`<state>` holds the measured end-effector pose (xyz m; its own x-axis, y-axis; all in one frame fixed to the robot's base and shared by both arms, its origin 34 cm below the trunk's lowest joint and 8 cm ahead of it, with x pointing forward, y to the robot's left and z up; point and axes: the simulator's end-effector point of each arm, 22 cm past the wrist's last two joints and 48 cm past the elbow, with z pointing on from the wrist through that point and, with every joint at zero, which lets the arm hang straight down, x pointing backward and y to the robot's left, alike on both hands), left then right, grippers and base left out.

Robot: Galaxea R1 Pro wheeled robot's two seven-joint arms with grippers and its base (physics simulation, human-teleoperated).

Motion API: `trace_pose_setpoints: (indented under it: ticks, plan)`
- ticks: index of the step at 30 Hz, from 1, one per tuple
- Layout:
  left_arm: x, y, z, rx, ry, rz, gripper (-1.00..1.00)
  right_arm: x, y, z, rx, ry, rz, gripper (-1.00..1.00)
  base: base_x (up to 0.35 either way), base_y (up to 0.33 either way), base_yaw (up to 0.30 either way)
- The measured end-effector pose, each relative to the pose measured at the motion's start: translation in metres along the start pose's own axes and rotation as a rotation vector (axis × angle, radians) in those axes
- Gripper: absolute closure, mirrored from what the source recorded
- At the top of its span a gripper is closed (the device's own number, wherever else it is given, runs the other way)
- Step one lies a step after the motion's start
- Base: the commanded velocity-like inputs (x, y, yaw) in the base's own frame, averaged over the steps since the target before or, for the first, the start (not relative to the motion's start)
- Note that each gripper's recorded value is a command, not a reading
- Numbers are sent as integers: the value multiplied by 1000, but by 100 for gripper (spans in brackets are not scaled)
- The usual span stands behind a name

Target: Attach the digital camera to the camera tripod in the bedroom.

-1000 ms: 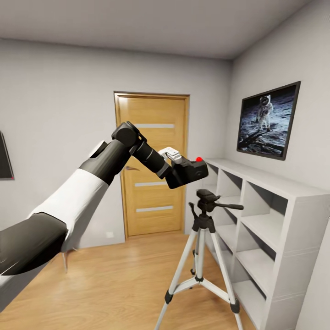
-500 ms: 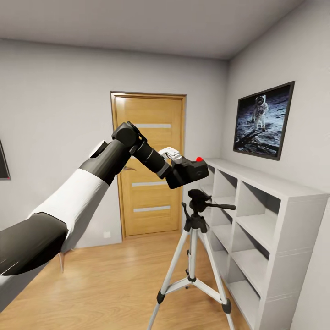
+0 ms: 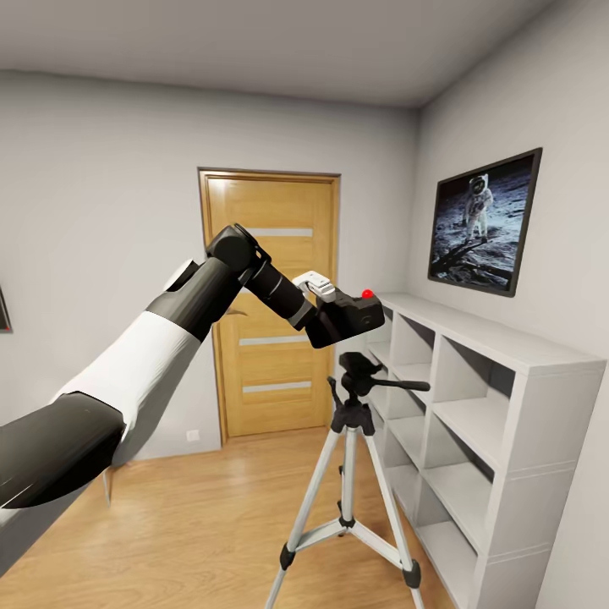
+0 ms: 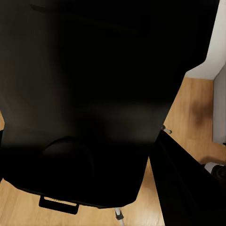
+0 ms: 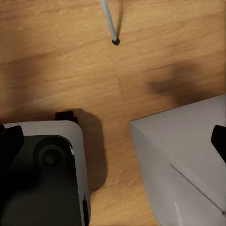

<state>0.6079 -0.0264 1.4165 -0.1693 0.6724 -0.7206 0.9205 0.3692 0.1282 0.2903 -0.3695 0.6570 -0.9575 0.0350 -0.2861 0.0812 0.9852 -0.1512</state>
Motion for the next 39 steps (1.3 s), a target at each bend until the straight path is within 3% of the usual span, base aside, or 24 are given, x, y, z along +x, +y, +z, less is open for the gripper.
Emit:
trace_pose_setpoints:
  ticks: [21,30,39]
  plan:
    - [1,2,3,3,2,-3,100,2,0,0,0,5,-1,-100,2,-2,77]
    - [1,1,3,4,2,-2,100,2,0,0,0,5,-1,-100,238,-51,1]
    - [1,1,3,4,2,-2,100,2,0,0,0,6,-1,-100,41,-15,0]
